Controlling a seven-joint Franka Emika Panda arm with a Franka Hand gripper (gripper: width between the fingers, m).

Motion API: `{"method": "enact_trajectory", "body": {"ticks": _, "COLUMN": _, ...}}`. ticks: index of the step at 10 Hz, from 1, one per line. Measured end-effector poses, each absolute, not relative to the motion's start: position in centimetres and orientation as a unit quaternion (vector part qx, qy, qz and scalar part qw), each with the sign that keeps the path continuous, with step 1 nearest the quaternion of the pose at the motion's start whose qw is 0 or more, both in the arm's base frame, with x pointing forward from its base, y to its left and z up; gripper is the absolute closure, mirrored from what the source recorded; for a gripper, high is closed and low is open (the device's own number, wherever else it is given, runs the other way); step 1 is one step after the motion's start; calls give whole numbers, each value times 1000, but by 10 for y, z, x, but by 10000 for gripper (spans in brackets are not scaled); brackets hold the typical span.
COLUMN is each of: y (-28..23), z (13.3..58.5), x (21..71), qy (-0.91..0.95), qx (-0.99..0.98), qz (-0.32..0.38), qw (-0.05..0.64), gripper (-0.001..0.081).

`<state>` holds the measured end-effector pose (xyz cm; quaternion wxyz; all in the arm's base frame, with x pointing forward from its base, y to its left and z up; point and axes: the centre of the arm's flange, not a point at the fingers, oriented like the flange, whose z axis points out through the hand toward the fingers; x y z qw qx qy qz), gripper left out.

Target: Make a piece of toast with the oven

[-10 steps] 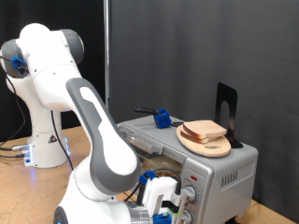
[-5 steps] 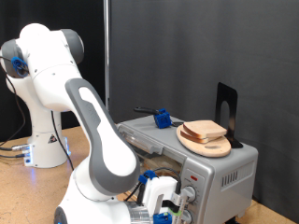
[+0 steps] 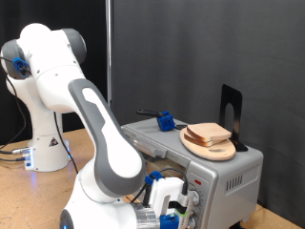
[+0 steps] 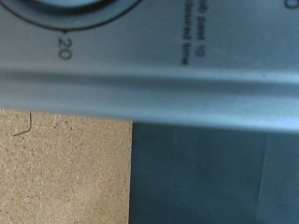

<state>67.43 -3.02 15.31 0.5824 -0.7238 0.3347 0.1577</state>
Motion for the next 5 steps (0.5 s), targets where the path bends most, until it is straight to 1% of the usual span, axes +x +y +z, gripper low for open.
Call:
{"method": "enact_trajectory", "body": {"ticks": 4, "y": -30, "z": 152, "x": 673, "qy": 340, "qx": -719, "qz": 157, "qw": 585, "gripper": 578}}
{"method": "enact_trajectory", "body": {"ticks": 5, "y": -30, "z": 152, "x": 672, "qy": 334, "qx": -720, "qz": 145, "qw": 591, "gripper": 578}}
